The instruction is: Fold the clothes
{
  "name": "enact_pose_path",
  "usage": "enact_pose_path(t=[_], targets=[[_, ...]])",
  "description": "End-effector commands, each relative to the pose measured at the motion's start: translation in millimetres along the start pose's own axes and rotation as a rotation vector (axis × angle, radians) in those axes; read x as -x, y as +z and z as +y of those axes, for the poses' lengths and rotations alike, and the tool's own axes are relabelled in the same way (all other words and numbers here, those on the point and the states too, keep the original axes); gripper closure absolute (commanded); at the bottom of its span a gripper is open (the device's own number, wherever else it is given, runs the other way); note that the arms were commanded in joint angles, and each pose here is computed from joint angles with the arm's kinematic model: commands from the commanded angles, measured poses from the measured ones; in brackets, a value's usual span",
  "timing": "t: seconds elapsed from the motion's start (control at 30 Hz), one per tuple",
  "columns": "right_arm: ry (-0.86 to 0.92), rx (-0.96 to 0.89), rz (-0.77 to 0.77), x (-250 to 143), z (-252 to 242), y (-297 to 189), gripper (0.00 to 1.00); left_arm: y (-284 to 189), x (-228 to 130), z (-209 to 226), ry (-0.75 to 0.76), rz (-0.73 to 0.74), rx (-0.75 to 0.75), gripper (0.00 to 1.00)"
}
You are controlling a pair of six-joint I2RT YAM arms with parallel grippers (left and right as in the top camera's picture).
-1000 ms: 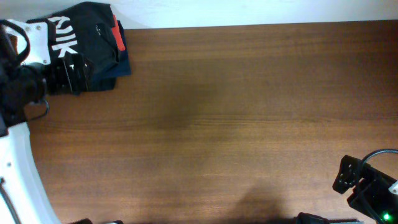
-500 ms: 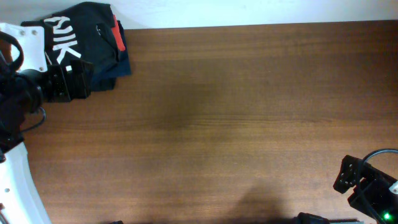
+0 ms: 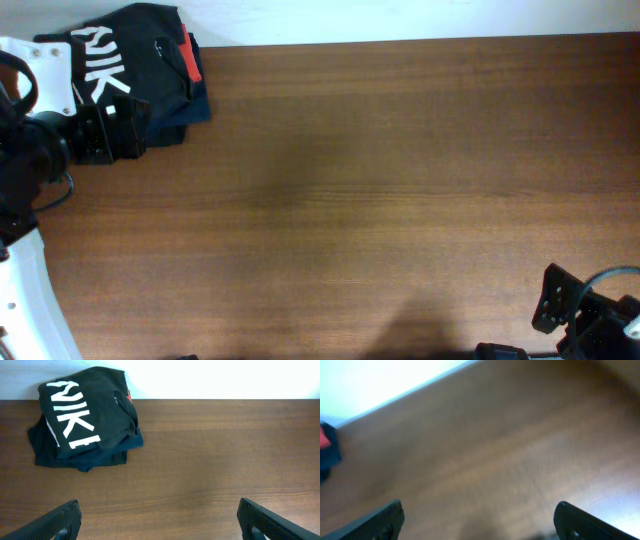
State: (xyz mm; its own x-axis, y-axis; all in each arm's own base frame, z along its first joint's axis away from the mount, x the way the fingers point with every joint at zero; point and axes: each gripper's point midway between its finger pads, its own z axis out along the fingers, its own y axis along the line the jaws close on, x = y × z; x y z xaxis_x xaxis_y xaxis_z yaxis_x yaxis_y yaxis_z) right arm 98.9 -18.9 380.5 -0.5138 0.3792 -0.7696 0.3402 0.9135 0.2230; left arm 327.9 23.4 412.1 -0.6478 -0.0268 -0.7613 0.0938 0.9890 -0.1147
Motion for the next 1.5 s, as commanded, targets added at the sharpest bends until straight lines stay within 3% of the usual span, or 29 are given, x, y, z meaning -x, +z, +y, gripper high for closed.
enact_pose_path(t=[0.0, 0.43, 0.83, 1.0, 1.17, 1.47], targets=[[-0.039, 0.057, -0.079, -3.0, 1.4, 4.2, 0.01, 1.5, 1.2, -3.2, 0.022, -0.002, -0.019, 0.01], [-0.043, 0.237, -0.504, -38.9, 11.2, 141.4, 0.01, 1.5, 1.2, -3.2, 0.022, -0.002, -0.019, 0.01], [-0.014, 0.337, -0.782, -47.2, 20.3, 201.4, 0.01, 1.4, 1.2, -3.0, 0.021, -0.002, -0.018, 0.01], [-0.026, 0.331, -0.746, -55.8, 19.9, 210.5, 0.01, 1.4, 1.2, -3.0, 0.021, -0.002, -0.018, 0.01], [-0.072, 0.283, -0.507, -102.4, 12.7, 247.9, 0.01, 1.4, 1.2, -3.0, 0.021, -0.002, -0.018, 0.01], [-0.102, 0.282, -0.510, -102.7, 13.8, 247.8, 0.01, 1.4, 1.2, -3.0, 0.021, -0.002, -0.018, 0.01]])
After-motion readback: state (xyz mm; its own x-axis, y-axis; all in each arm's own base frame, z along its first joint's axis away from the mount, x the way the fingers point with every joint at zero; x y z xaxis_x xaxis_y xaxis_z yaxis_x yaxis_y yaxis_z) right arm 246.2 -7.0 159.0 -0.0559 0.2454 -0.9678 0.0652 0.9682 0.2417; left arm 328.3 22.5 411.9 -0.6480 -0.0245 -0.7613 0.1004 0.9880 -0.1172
